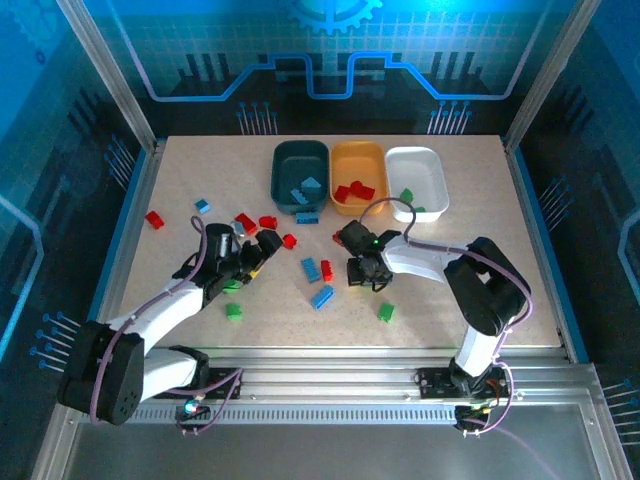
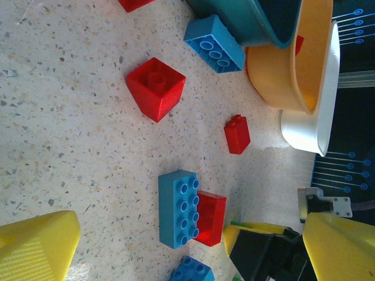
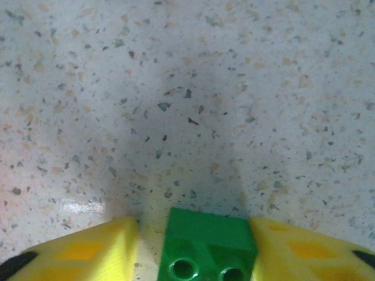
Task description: Sort the legos into containers by color
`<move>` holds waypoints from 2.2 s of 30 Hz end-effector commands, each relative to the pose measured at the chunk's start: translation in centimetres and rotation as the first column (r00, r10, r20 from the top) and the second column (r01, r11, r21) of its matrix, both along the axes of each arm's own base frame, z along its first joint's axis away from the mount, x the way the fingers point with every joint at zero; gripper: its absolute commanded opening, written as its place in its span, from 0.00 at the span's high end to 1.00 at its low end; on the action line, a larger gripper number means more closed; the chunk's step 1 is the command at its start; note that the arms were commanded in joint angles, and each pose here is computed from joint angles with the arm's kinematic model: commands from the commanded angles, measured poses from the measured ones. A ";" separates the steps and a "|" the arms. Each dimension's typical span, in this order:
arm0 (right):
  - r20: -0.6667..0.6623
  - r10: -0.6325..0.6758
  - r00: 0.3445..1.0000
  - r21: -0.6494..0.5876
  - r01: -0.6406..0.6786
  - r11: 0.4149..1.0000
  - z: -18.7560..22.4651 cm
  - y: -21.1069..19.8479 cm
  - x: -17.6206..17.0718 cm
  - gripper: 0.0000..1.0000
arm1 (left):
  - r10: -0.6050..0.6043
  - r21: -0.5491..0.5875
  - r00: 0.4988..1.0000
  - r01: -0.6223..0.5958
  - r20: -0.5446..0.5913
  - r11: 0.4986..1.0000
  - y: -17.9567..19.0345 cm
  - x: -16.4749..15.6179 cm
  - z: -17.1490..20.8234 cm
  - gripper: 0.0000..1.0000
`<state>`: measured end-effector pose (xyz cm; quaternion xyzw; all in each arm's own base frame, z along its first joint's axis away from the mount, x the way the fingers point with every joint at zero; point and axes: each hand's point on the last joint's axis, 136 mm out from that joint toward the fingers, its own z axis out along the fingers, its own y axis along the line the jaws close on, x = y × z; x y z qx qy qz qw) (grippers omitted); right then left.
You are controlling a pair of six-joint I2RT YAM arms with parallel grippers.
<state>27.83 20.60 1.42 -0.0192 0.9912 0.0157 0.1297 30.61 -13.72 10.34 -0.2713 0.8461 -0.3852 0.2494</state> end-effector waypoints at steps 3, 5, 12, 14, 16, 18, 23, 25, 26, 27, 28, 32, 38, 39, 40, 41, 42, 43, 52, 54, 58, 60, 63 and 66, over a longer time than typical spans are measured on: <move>0.042 0.021 0.999 0.013 -0.021 1.000 -0.3 1.7 1.9 0.67 | -0.037 -0.011 0.999 0.037 -0.006 0.999 -0.6 -0.6 0.2 0.01; 0.070 0.033 0.997 -0.001 -0.033 0.999 0.4 1.5 2.4 0.73 | -0.044 -0.010 0.999 0.044 -0.007 0.999 -0.7 -0.4 0.5 0.01; 0.273 -0.001 0.962 0.024 -0.006 1.000 8.3 -2.2 7.1 0.75 | -0.132 -0.044 0.991 0.131 -0.012 0.990 -2.4 0.5 1.6 0.01; 0.311 -0.069 0.948 0.063 0.052 0.997 10.0 -4.5 9.7 0.74 | -0.228 -0.088 0.973 0.225 -0.027 0.970 -4.5 0.7 2.1 0.01; 0.334 -0.124 0.934 0.096 0.098 0.991 11.0 -6.4 12.2 0.74 | -0.290 -0.099 0.957 0.286 -0.032 0.953 -6.4 0.9 2.2 0.02; 0.353 -0.173 0.919 0.103 0.146 0.984 11.6 -8.5 14.8 0.74 | -0.310 -0.076 0.949 0.306 -0.050 0.949 -7.5 1.1 1.7 0.02; 0.319 -0.282 0.905 0.129 0.253 0.959 10.8 -13.3 20.7 0.74 | -0.271 -0.058 0.962 0.269 -0.037 0.961 -7.2 2.0 2.3 0.01; 0.278 -0.305 0.911 0.136 0.278 0.951 9.5 -14.4 22.3 0.74 | -0.268 -0.043 0.963 0.267 -0.033 0.963 -7.1 2.1 2.8 0.01; 0.265 -0.315 0.911 0.158 0.281 0.947 9.2 -14.7 23.4 0.73 | -0.265 -0.035 0.964 0.263 -0.034 0.964 -7.0 2.1 2.9 0.01; 0.250 -0.313 0.916 0.158 0.280 0.947 8.6 -14.8 24.2 0.73 | -0.260 -0.030 0.965 0.259 -0.036 0.965 -6.8 2.1 3.0 0.01; 0.239 -0.314 0.919 0.139 0.288 0.947 8.3 -15.2 24.9 0.72 | -0.255 -0.026 0.966 0.254 -0.039 0.967 -6.7 2.1 3.0 0.01; 0.190 -0.347 0.919 0.160 0.320 0.934 6.6 -16.3 26.1 0.69 | -0.241 -0.009 0.970 0.241 -0.028 0.971 -6.0 1.9 3.8 0.01; 0.242 -0.352 0.904 0.183 0.314 0.932 9.3 -16.5 25.1 0.40 | -0.067 0.164 0.996 0.076 -0.060 0.984 -0.3 0.8 4.7 0.01; 0.254 -0.358 0.899 0.180 0.320 0.930 10.0 -16.6 24.6 0.38 | 0.000 0.224 0.996 0.021 -0.091 0.974 1.6 0.4 4.5 0.01; 0.264 -0.363 0.894 0.181 0.323 0.929 10.8 -16.6 23.9 0.37 | 0.062 0.282 0.990 -0.025 -0.123 0.959 3.4 -0.2 4.3 0.01; 0.274 -0.364 0.890 0.181 0.324 0.929 11.5 -16.5 23.2 0.36 | 0.112 0.327 0.983 -0.059 -0.144 0.943 4.8 -0.7 4.2 0.01; 0.289 -0.363 0.886 0.183 0.321 0.929 12.2 -16.2 22.3 0.35 | 0.158 0.369 0.974 -0.088 -0.164 0.925 6.2 -1.4 4.0 0.01; 0.300 -0.362 0.883 0.191 0.316 0.929 12.6 -15.9 21.2 0.34 | 0.195 0.398 0.963 -0.108 -0.187 0.911 7.2 -2.1 3.6 0.01; 0.347 -0.238 0.907 0.235 0.161 0.959 12.8 -10.1 11.8 0.32 | 0.169 0.337 0.951 -0.075 -0.260 0.939 6.8 -5.4 -0.2 0.03; 0.337 -0.211 0.918 0.216 0.142 0.966 11.9 -9.6 10.0 0.32 | 0.062 0.307 0.971 0.013 -0.232 0.951 4.7 -5.1 0.3 0.09; 0.330 -0.234 0.915 0.193 0.177 0.965 10.5 -11.0 7.6 0.29 | -0.224 0.445 0.961 0.274 -0.164 0.852 -1.5 -5.1 2.0 0.10; 0.313 -0.256 0.915 0.200 0.200 0.959 10.2 -12.0 7.2 0.29 | -0.344 0.483 0.920 0.391 -0.187 0.784 -4.4 -5.5 1.8 0.11; 0.279 -0.287 0.916 0.239 0.224 0.945 9.6 -12.6 6.6 0.29 | -0.485 0.529 0.833 0.546 -0.265 0.650 -8.1 -6.1 -0.3 0.15; 0.262 -0.303 0.917 0.252 0.238 0.938 8.7 -13.0 5.9 0.30 | -0.570 0.605 0.748 0.637 -0.339 0.477 -11.4 -7.3 -2.3 0.18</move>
